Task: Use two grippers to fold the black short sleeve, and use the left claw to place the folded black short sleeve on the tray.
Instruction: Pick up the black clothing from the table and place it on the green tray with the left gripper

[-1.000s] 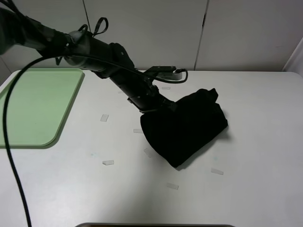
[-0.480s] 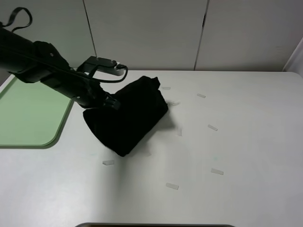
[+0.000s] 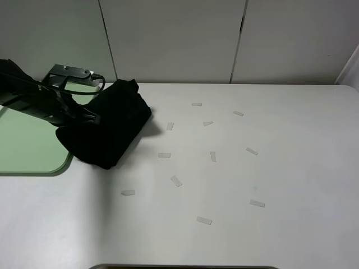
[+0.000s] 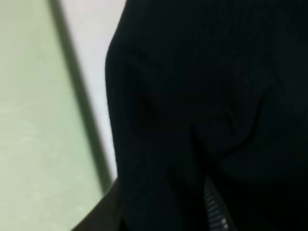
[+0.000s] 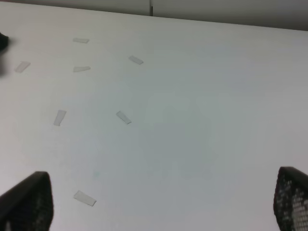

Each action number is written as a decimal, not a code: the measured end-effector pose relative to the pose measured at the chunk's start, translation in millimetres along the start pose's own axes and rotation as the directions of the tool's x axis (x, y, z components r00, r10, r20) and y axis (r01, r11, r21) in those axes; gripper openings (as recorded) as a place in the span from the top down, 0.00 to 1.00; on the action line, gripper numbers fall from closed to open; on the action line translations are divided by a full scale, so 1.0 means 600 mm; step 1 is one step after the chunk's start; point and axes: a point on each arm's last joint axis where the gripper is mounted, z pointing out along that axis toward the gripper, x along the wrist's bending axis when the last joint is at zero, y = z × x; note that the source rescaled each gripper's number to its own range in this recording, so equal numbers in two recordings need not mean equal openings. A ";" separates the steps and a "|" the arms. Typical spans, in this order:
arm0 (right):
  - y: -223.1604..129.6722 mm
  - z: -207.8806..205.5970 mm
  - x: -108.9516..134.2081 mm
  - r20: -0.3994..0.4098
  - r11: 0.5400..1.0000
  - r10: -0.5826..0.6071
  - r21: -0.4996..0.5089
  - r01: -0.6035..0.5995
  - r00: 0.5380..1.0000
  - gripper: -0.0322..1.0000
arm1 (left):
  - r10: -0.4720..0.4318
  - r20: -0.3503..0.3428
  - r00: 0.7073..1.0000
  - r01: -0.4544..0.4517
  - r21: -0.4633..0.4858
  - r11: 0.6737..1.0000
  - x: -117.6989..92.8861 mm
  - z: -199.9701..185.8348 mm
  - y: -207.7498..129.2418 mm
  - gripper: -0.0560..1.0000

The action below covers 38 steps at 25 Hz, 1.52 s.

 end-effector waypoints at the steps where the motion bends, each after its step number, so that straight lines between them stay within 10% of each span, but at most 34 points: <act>1: 0.000 0.000 0.000 0.000 1.000 0.000 0.000 0.000 1.000 0.00 | 0.002 -0.007 1.000 -0.002 0.002 1.000 0.006 0.000 -0.001 0.68; 23: 0.000 0.000 0.000 0.000 1.000 0.000 0.000 0.000 1.000 0.00 | -0.210 -0.250 0.945 0.203 -0.054 0.978 0.198 -0.029 -0.039 0.68; 38: 0.000 0.000 0.000 0.000 1.000 0.000 0.000 0.000 1.000 0.00 | -0.245 -0.301 0.922 0.232 -0.078 0.970 0.233 -0.039 -0.051 0.65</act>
